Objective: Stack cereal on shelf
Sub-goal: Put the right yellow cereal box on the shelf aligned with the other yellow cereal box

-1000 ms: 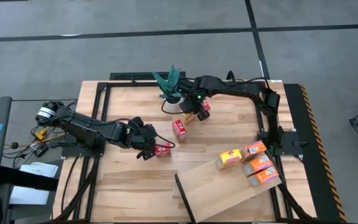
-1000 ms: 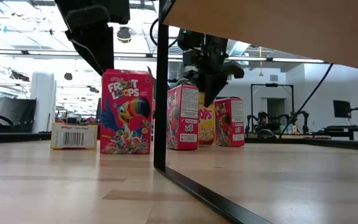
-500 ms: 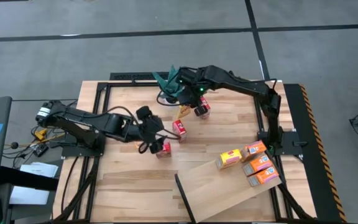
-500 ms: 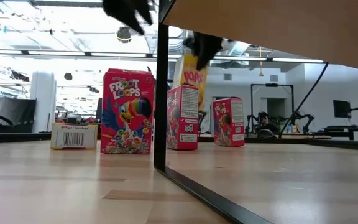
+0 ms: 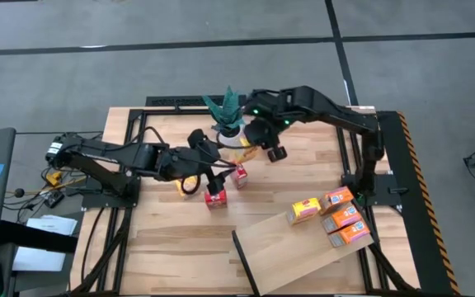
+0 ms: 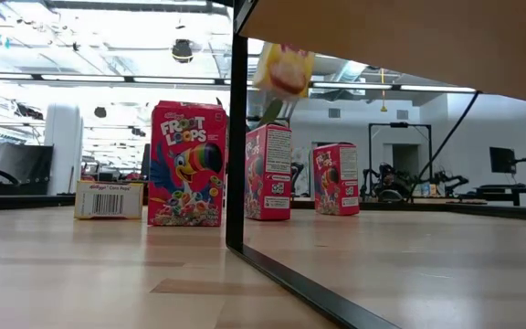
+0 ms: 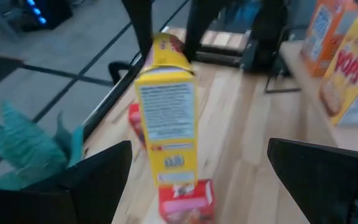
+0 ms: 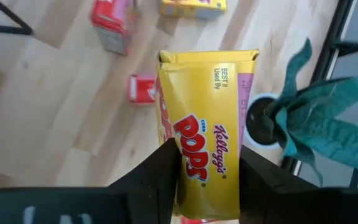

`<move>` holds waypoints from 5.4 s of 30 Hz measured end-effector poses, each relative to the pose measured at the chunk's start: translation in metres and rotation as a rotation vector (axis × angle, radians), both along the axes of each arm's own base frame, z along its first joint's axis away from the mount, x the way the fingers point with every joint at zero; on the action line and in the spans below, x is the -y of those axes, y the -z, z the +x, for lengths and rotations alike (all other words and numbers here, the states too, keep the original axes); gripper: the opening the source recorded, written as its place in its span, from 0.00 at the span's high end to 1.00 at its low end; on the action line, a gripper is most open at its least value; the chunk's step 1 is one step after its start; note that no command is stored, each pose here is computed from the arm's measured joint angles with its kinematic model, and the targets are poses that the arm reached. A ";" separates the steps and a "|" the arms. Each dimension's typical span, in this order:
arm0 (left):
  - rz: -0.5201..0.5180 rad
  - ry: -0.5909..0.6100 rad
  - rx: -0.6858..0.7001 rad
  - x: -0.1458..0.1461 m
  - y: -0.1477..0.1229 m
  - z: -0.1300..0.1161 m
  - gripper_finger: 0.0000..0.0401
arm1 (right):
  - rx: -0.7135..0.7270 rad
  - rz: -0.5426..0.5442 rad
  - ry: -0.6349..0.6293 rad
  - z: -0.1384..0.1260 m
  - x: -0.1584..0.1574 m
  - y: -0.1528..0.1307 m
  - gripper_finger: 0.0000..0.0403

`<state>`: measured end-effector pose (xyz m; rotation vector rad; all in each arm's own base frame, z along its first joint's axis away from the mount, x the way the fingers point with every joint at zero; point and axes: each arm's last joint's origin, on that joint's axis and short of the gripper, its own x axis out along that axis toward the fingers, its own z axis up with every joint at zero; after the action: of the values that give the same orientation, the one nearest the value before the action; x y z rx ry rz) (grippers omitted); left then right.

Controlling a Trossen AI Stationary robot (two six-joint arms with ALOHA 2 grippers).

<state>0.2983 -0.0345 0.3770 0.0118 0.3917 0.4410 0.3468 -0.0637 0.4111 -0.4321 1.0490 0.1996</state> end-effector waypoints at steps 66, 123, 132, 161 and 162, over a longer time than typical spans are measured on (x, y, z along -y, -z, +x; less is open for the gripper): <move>-0.061 0.044 0.160 0.017 0.012 0.036 0.57 | 0.132 -0.014 0.020 -0.015 -0.072 -0.031 0.47; -0.040 0.165 0.429 0.202 0.085 0.198 0.59 | 0.452 0.643 -0.073 -0.223 -0.156 -0.144 0.67; -0.081 0.135 0.418 0.180 0.088 0.208 0.59 | 0.437 0.663 -0.130 -0.231 -0.161 -0.145 0.68; -0.168 0.294 0.319 0.170 0.098 0.214 0.39 | 0.465 0.689 -0.135 -0.230 -0.163 -0.148 0.66; -0.173 0.294 0.321 0.169 0.098 0.214 0.38 | 0.465 0.690 -0.135 -0.230 -0.163 -0.148 0.66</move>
<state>0.5126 -0.2039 0.2789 -0.1660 0.1072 0.1131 0.1169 0.0989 0.5592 0.0827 0.4454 0.5324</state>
